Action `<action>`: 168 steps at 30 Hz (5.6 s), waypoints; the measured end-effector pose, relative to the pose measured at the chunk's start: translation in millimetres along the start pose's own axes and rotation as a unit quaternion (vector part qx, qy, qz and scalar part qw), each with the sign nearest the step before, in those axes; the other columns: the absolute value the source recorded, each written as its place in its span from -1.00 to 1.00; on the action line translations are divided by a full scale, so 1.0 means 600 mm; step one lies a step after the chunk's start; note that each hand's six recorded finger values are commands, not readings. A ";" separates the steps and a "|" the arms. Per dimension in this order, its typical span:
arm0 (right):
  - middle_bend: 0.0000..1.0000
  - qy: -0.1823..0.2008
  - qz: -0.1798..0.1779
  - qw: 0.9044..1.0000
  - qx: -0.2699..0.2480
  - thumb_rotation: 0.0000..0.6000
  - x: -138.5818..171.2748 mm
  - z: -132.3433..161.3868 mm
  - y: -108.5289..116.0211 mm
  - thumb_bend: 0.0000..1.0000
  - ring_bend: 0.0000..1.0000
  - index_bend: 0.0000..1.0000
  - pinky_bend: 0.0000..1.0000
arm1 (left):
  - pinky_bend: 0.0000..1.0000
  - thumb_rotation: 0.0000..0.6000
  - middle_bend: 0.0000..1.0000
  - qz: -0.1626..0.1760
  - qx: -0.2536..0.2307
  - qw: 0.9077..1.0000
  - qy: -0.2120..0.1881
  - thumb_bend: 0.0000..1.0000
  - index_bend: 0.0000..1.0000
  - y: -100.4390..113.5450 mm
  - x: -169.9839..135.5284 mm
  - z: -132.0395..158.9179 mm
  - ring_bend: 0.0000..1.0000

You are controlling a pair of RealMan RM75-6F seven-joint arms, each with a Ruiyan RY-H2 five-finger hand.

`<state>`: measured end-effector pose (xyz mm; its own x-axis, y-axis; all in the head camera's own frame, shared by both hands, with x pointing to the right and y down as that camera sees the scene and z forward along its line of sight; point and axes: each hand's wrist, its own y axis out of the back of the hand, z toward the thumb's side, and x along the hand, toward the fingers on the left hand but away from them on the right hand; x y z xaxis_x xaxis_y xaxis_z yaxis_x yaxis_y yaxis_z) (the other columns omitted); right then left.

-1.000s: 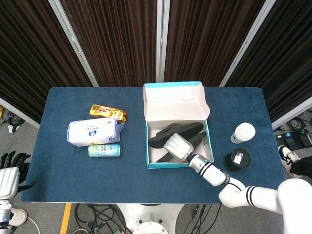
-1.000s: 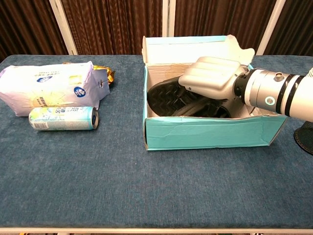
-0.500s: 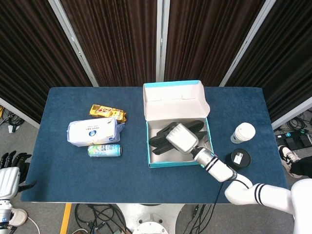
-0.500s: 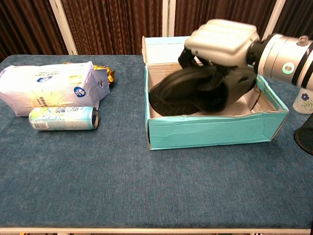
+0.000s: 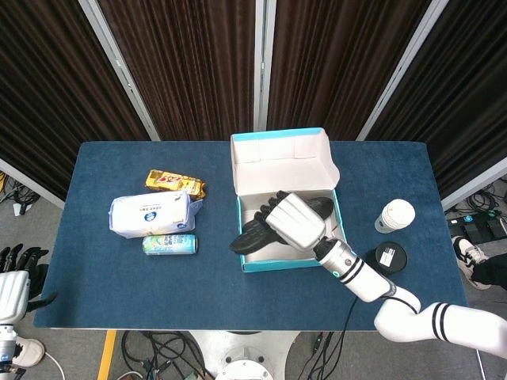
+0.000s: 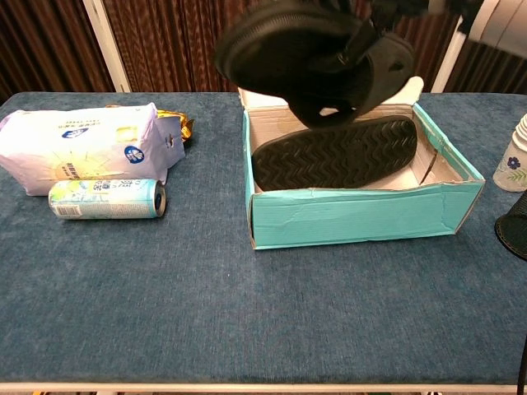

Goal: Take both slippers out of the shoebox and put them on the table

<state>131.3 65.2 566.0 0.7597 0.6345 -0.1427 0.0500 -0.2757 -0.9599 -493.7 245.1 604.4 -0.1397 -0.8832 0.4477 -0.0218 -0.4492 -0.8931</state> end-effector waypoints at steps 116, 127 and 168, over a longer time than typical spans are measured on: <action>-0.42 -0.175 0.204 0.963 -0.017 1.00 -0.044 -0.090 -0.245 -0.98 -0.60 -0.40 -0.37 | -0.92 1.00 -0.69 -0.025 -0.022 0.999 0.000 -1.00 -0.55 -0.019 -0.011 -0.005 -0.90; -0.42 -0.162 0.172 0.971 0.014 1.00 -0.023 -0.068 -0.228 -0.97 -0.59 -0.40 -0.51 | -0.92 1.00 -0.69 -0.027 -0.027 0.999 -0.006 -1.00 -0.56 -0.024 -0.006 -0.004 -0.90; -0.24 -0.129 0.205 0.970 0.023 1.00 -0.028 -0.028 -0.281 -0.96 -0.35 -0.30 -0.44 | -0.92 1.00 -0.69 -0.041 -0.037 0.998 0.002 -1.00 -0.55 -0.045 -0.004 -0.015 -0.90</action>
<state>120.8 89.1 734.1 0.5219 0.6392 -0.5648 -0.2558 -0.5143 -0.8186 -501.5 260.3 626.9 -0.1380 -0.8430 0.5200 -0.1057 -0.5094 -0.8540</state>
